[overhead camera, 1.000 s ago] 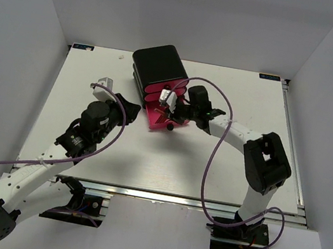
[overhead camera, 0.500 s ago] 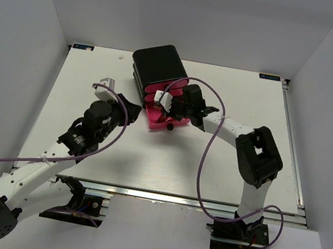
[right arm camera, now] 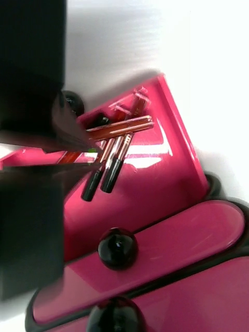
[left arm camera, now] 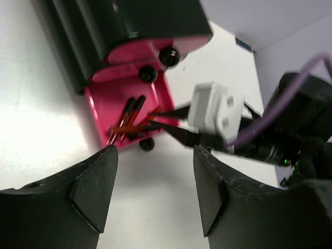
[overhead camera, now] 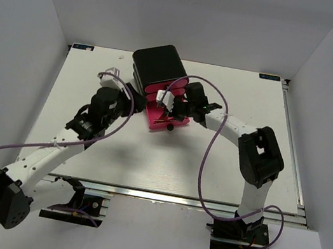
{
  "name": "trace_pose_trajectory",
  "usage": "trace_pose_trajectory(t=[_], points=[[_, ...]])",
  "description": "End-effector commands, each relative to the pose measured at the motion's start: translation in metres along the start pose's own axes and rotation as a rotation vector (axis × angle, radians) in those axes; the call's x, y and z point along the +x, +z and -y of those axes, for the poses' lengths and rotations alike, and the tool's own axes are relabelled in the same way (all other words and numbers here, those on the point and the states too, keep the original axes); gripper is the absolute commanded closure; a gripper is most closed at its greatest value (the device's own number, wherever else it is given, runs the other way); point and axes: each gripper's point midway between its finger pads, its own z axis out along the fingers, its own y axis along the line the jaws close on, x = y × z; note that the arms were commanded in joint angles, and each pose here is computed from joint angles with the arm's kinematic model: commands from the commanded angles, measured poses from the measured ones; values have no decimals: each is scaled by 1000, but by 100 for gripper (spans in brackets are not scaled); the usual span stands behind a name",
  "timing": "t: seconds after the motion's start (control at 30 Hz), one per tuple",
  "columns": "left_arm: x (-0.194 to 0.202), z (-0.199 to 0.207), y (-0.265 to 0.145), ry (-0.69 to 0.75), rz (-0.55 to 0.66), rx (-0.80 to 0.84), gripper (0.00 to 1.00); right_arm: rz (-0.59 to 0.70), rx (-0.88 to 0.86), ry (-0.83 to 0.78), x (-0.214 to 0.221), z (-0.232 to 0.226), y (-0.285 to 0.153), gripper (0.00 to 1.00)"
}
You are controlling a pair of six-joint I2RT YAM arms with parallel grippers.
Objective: Organize the makeup
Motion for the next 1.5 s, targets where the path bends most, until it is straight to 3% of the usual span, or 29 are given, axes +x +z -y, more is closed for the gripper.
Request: trace_pose_trajectory(t=[0.0,0.03,0.1,0.2,0.27,0.3,0.37,0.4,0.57,0.77,1.13,1.47], points=[[-44,13,14,-17,22,56,31,105,-114,-47,-36,6,-53,98],[-53,11,21,-35,18,60,34,175,-174,-59,-41,2,-67,100],[-78,5,46,-83,-12,118,43,187,-291,-133,-33,-23,-85,100],[-117,1,77,-92,1,111,42,143,-429,-221,-11,-56,-95,100],[-109,-19,116,-76,-61,52,34,110,-531,-258,10,-84,-101,100],[-134,-9,126,-62,-26,64,32,99,-550,-262,15,-90,-102,100],[-128,-30,167,-51,-55,2,29,36,-551,-231,30,-98,-93,100],[-151,-19,176,-40,-12,16,29,10,-536,-221,35,-97,-88,100],[-148,-49,244,41,-11,-45,28,-55,-495,-138,45,-90,-65,100],[-153,-66,266,142,42,-77,28,-97,-428,-102,53,-74,-41,100],[-111,-81,283,168,-68,-32,31,-126,-227,-51,58,-26,7,100],[-62,-96,273,188,-183,-25,32,-42,213,36,28,55,38,100]])
